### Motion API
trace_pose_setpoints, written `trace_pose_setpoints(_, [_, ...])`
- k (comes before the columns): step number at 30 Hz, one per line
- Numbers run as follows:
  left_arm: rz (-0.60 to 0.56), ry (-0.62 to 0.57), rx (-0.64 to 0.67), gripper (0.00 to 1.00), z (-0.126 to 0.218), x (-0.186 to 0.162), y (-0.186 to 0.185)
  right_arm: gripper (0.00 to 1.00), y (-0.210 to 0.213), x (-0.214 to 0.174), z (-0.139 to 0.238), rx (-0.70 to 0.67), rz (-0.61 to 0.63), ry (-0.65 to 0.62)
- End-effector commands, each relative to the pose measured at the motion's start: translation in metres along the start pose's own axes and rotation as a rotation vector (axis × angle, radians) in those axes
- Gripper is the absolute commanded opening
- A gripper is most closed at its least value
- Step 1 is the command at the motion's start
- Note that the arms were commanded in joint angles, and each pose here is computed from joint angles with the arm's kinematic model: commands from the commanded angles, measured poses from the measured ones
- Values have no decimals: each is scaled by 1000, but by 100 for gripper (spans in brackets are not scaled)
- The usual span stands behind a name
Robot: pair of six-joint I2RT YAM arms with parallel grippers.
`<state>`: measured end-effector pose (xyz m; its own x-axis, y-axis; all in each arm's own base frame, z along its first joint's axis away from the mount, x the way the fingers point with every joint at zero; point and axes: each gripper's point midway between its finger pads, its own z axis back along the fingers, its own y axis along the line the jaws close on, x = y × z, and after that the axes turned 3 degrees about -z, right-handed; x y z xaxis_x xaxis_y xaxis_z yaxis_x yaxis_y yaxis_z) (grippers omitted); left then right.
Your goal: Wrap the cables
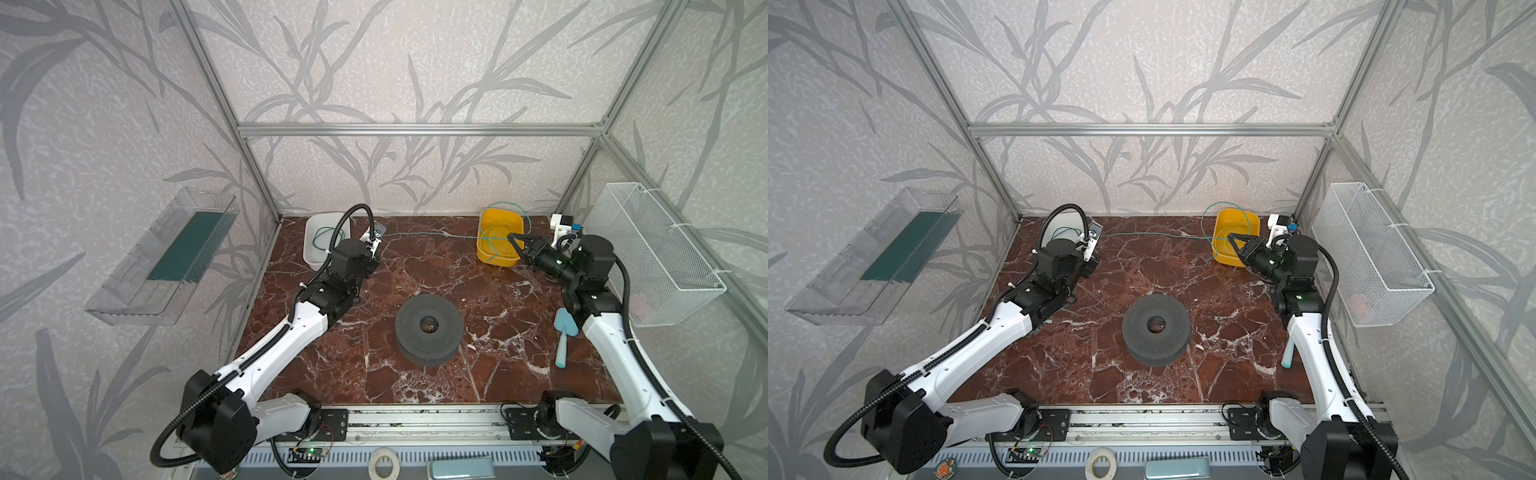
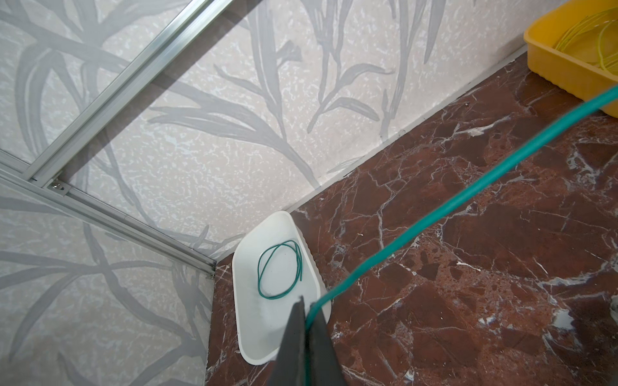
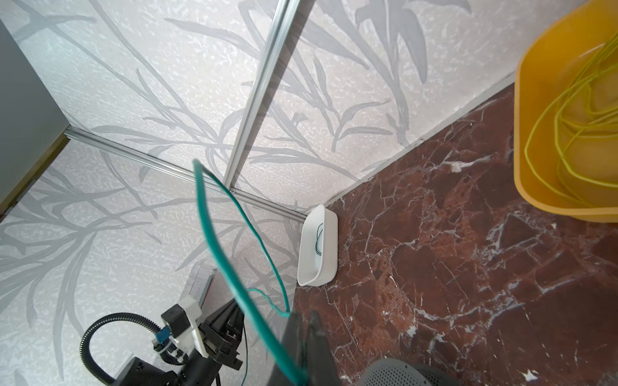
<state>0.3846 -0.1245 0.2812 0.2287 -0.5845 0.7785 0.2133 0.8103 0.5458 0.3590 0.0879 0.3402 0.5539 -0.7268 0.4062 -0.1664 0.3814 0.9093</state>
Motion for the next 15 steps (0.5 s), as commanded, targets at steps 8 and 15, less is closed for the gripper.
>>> trace_pose_setpoints(8, [-2,122,-7,0,14,-18,-9,0,37,29,4,75,26,-154])
trace_pose_setpoints(15, [-49,143,-8,3,18,-24,-22,0,49,5,-24,76,89,-69])
